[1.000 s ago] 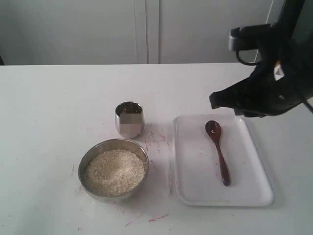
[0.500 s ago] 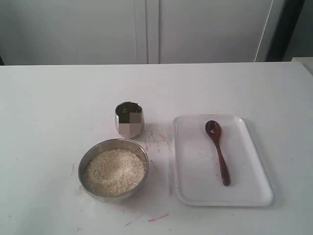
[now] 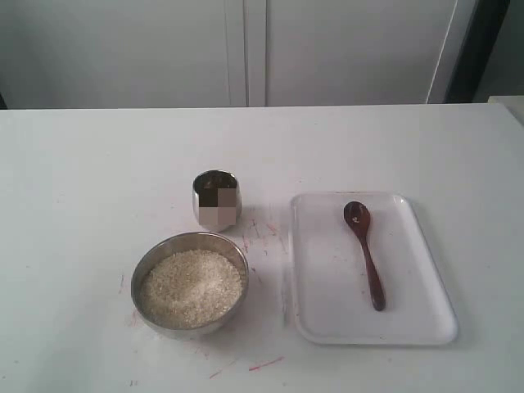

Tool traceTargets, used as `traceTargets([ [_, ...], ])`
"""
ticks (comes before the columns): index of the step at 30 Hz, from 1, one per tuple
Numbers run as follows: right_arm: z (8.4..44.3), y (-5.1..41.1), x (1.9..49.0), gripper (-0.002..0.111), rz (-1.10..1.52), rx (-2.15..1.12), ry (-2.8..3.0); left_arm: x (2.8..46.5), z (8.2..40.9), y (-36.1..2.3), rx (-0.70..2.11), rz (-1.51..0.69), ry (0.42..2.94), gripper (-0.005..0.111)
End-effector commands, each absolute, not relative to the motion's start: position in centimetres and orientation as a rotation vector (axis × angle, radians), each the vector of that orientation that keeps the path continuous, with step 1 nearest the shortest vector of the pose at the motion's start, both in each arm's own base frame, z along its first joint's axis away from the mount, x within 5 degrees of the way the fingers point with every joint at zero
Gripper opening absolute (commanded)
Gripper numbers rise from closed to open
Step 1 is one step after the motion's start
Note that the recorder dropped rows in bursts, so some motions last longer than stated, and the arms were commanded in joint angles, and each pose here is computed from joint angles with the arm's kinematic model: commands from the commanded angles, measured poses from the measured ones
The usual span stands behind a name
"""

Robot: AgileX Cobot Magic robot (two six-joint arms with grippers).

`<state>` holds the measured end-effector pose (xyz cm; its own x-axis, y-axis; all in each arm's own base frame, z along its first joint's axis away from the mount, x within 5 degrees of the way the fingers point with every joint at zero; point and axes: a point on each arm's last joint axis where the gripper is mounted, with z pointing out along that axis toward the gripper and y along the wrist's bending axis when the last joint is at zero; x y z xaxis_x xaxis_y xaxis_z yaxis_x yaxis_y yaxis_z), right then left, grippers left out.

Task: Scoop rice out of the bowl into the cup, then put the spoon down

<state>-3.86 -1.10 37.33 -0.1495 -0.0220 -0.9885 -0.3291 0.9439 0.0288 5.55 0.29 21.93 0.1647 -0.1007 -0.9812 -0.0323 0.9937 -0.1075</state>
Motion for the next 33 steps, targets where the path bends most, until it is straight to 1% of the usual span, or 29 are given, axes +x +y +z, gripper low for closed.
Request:
traceTargets([
  [1, 37.2, -1.2, -4.2, 0.025, 0.270, -0.274, 1.677, 5.5, 22.1, 0.3, -0.116, -0.056, 1.397, 0.014],
  [6, 37.0, -0.9, -3.6, 0.025, 0.287, -0.263, 1.664, 5.5, 22.1, 0.3, -0.116, -0.056, 1.397, 0.014],
  [18, 37.1, -2.5, -3.2, 0.025, 0.038, -0.244, 1.650, 5.5, 22.1, 0.3, -0.116, -0.056, 1.397, 0.014],
  [21, 36.8, -2.4, -2.6, 0.025, 0.001, -0.246, 1.624, 5.5, 22.1, 0.3, -0.116, -0.056, 1.397, 0.014],
  [25, 36.5, -1.3, -0.3, 0.025, 0.022, -0.265, 1.447, 5.5, 22.1, 0.3, -0.116, -0.056, 1.397, 0.014],
  [28, 34.9, 0.8, 3.1, 0.025, 0.055, -0.292, 1.188, 5.5, 22.1, 0.3, -0.116, -0.056, 1.397, 0.014],
  [30, 33.4, 1.2, 4.4, 0.025, 0.033, -0.271, 1.145, 5.5, 22.1, 0.3, -0.116, -0.056, 1.397, 0.014],
  [33, 31.4, 1.1, 5.2, 0.025, 0.040, -0.202, 1.201, 5.5, 22.1, 0.3, -0.116, -0.056, 1.397, 0.014],
])
